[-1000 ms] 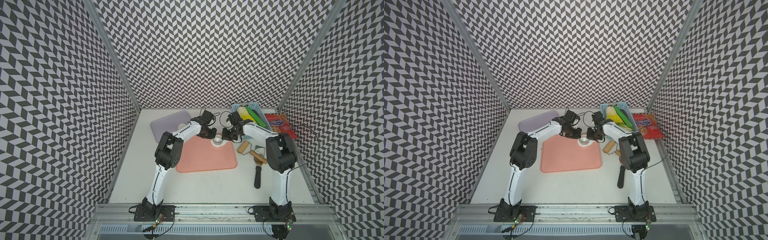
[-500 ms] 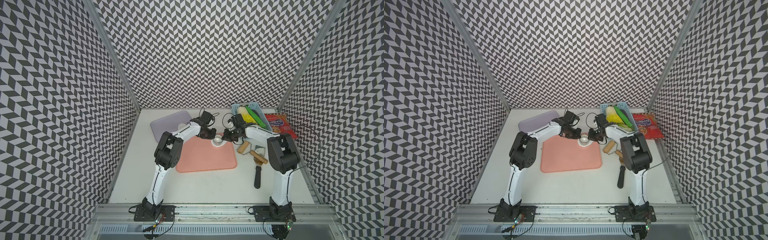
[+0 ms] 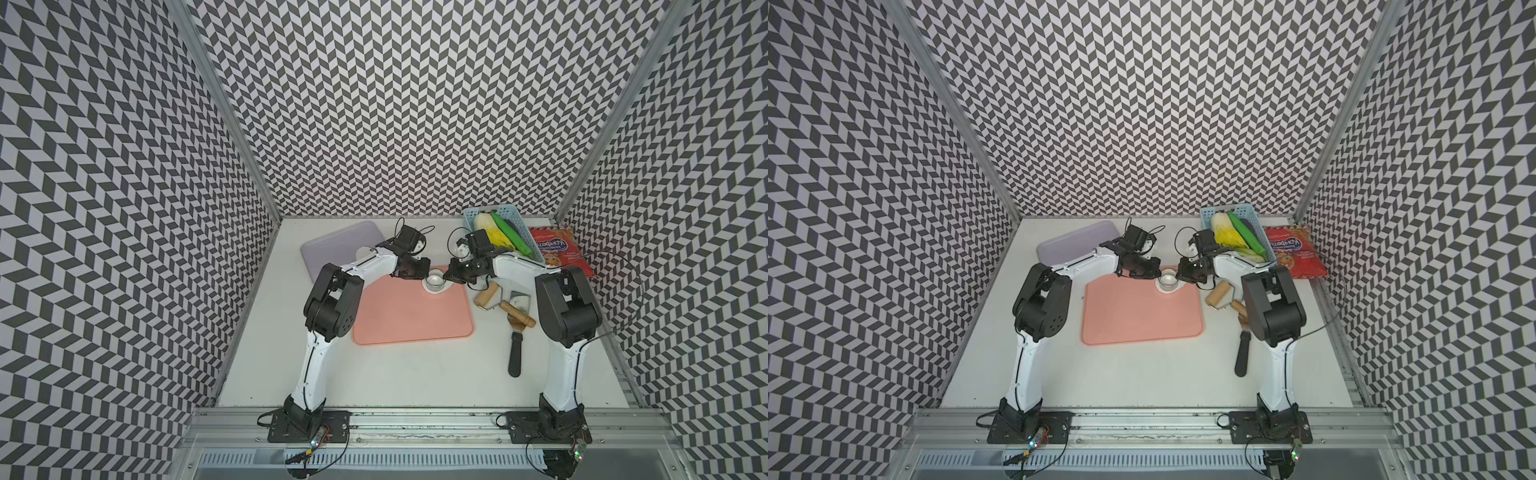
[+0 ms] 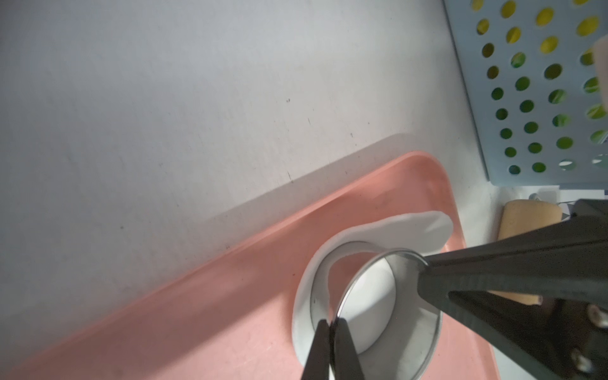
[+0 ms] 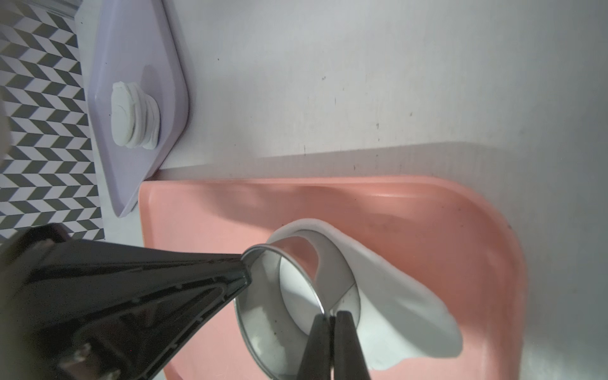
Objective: Roll out the dumpling wrappers from the dough
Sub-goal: Press the dumpling wrapper on the work surface.
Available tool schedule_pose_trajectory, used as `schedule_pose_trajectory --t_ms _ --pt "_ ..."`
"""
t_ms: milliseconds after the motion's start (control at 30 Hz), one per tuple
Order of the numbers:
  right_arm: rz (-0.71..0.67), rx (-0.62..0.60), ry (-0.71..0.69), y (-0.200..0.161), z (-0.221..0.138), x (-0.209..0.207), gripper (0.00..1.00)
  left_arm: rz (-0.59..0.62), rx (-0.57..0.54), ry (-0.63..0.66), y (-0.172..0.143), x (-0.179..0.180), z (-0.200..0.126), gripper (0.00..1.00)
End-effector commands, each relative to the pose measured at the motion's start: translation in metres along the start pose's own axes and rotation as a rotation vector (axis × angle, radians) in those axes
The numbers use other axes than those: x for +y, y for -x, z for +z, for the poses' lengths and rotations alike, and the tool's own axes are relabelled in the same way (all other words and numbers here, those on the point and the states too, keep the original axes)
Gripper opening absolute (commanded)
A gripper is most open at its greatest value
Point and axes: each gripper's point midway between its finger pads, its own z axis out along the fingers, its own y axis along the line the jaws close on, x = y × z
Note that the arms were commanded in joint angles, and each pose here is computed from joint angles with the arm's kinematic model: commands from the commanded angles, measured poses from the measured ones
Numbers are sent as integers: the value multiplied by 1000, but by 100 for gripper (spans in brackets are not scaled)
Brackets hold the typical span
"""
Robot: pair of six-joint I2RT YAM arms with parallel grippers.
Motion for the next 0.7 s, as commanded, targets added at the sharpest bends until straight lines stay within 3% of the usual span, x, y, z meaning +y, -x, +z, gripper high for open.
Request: schedule_pose_trajectory --t_ms 0,667 --pt "127 195 -247 -72 36 -88 0 -107 256 173 -85 63 33 0" --pt "193 239 -256 -93 44 -113 0 -112 277 180 -92 69 37 0"
